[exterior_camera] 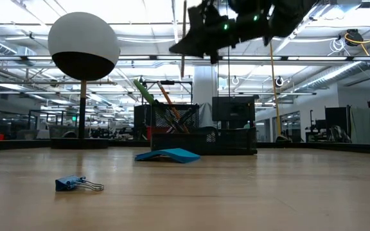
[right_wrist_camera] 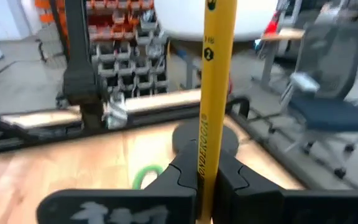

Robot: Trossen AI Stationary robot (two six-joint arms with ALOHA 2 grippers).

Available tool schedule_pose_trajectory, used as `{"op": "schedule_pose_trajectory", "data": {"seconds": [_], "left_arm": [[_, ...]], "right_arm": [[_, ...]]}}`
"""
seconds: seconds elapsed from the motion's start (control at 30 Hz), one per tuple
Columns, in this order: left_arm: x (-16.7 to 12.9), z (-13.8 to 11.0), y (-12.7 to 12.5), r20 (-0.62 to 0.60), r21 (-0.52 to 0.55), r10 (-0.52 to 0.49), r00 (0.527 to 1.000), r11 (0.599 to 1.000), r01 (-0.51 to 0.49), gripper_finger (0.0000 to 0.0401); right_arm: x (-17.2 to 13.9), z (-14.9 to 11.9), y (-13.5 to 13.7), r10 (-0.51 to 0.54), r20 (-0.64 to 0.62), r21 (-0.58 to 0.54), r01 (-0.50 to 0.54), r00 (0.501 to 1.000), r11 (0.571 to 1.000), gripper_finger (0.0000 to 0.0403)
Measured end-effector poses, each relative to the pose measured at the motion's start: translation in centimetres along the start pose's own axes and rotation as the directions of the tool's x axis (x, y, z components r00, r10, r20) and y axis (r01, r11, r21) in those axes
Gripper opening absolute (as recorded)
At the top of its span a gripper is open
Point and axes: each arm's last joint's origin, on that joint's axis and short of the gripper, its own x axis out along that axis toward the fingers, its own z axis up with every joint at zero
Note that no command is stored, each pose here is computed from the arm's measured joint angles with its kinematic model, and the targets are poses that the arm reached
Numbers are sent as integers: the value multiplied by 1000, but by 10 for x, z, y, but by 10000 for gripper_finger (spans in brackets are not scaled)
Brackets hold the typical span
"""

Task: Pick and place office supplies into organizer
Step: Put the yellow pencil into the black desk organizer

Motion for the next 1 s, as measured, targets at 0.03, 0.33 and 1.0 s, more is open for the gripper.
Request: {"op": "schedule_pose_trajectory", "data": {"seconds": [0.03,0.33,1.0], "left_arm": [[-2,0,-3,6,11,1,1000,1000,-1,5],[-3,-6,-12,5,16,-4,1000,1000,4,7],[-3,-8,-14,0,49,-2,1000,999,2,1]], "right_arm": [[4,-6,-2,11,-18,11,-11,1000,1000,2],[21,-33,-17,53,-82,33,-50,995,998,1],[7,-72,-33,10,-229,78,8,973,997,4]]}}
